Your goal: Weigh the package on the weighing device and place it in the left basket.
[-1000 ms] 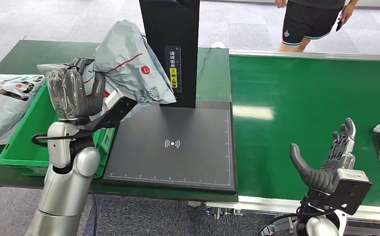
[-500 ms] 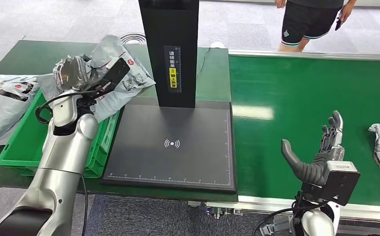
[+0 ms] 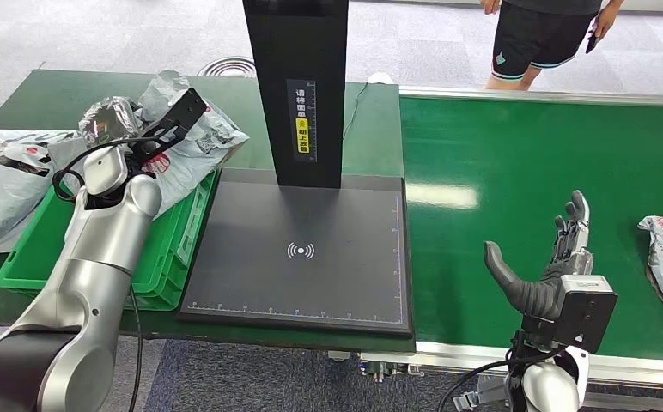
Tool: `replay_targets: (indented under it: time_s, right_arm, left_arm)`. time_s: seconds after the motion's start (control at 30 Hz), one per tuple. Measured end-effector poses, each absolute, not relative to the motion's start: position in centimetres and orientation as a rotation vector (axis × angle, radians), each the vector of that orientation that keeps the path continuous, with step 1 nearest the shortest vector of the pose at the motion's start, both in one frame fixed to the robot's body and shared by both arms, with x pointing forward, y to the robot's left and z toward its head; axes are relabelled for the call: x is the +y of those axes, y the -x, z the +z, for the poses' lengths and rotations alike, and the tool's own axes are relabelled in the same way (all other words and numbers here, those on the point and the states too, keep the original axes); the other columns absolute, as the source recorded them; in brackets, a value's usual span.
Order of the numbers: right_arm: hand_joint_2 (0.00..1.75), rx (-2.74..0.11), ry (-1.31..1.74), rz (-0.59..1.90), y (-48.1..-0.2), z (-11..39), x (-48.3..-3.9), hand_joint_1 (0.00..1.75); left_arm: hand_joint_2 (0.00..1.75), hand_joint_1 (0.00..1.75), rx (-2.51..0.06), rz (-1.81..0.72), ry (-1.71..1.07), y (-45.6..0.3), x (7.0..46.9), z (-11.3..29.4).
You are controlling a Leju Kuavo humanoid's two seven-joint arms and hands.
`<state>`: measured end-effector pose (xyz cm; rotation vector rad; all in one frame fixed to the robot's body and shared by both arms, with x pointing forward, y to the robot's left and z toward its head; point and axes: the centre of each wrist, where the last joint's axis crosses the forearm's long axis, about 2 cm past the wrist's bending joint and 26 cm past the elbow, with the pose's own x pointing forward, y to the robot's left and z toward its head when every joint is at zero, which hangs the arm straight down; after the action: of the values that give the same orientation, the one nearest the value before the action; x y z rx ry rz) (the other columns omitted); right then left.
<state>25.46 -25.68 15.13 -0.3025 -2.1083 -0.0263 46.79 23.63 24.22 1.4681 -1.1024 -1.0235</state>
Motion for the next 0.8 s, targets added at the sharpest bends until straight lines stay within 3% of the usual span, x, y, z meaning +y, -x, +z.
replay_targets:
  time_s: [0.1,0.23,0.4,0.8]
  right_arm:
    - [1.75,-2.105,0.303,-0.025,-25.4,15.1,-25.7,0.0]
    - [1.75,-2.089,0.3,-0.005,-25.1,14.8,-25.7,0.0]
    - [1.75,-2.089,0.293,0.004,-25.3,15.0,-25.6,0.0]
    - [1.75,-2.082,0.29,-0.001,-25.5,15.0,-25.5,0.0]
  left_arm:
    - [1.75,1.75,-1.078,-1.017,-1.47,-46.9,24.1,24.3]
    - [1.75,1.75,-0.893,-0.989,-1.456,-48.0,28.5,24.6]
    - [1.75,1.75,-0.744,-0.991,-1.4,-47.9,31.2,23.4]
    - [1.75,1.75,-0.573,-0.996,-1.301,-47.3,33.5,21.2]
